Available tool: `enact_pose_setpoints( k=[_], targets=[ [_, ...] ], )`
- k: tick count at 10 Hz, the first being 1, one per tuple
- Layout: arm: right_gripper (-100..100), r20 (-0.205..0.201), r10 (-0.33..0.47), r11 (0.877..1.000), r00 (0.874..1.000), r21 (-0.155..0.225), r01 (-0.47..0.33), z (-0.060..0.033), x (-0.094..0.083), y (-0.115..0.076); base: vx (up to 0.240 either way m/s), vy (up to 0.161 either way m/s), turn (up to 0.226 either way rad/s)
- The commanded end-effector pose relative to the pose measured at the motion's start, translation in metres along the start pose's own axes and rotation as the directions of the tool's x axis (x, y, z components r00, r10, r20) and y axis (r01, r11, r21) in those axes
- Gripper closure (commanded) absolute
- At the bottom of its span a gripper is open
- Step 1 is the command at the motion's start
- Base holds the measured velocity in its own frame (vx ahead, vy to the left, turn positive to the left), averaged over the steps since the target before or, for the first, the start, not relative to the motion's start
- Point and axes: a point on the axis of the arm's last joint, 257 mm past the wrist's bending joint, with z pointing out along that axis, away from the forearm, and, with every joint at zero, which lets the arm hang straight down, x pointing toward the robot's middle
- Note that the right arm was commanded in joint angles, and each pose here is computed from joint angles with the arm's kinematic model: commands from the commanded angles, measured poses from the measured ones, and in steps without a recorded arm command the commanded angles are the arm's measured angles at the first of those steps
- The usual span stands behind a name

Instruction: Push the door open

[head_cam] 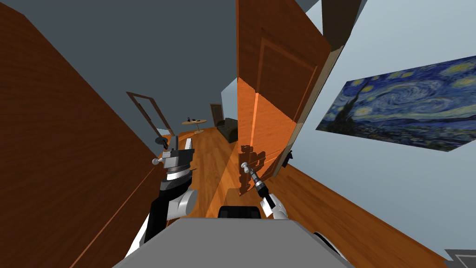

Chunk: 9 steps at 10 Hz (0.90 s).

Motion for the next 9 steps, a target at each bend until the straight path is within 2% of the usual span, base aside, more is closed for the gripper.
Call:
enact_pose_setpoints(
  k=[1, 3, 4, 5, 6, 8, 9],
  targets=[
    [-100, -0.002, -0.038, 0.999, 0.999, -0.001, 0.038, -0.0006, 0.000, 0.000, -0.027, 0.002, -0.010],
    [-100, -0.011, -0.122, 0.993, 0.992, -0.006, 0.122, -0.0044, 0.003, 0.001, -0.036, -0.004, -0.024],
    [-100, -0.011, -0.137, 0.991, 0.991, -0.007, 0.137, -0.0044, 0.003, 0.001, -0.029, -0.006, -0.008],
    [-100, -0.014, -0.183, 0.983, 0.983, -0.010, 0.183, -0.0065, 0.004, 0.002, -0.028, -0.008, -0.018],
    [-100, -0.014, -0.187, 0.982, 0.982, -0.010, 0.187, -0.0065, 0.004, 0.002, -0.024, -0.004, -0.008],
    [-100, -0.022, -0.274, 0.962, 0.962, -0.017, 0.273, -0.0109, 0.006, 0.003, -0.038, 0.000, -0.026],
    [-100, -0.022, -0.289, 0.957, 0.957, -0.017, 0.288, -0.0109, 0.006, 0.003, -0.039, 0.000, -0.011]
  ],
)
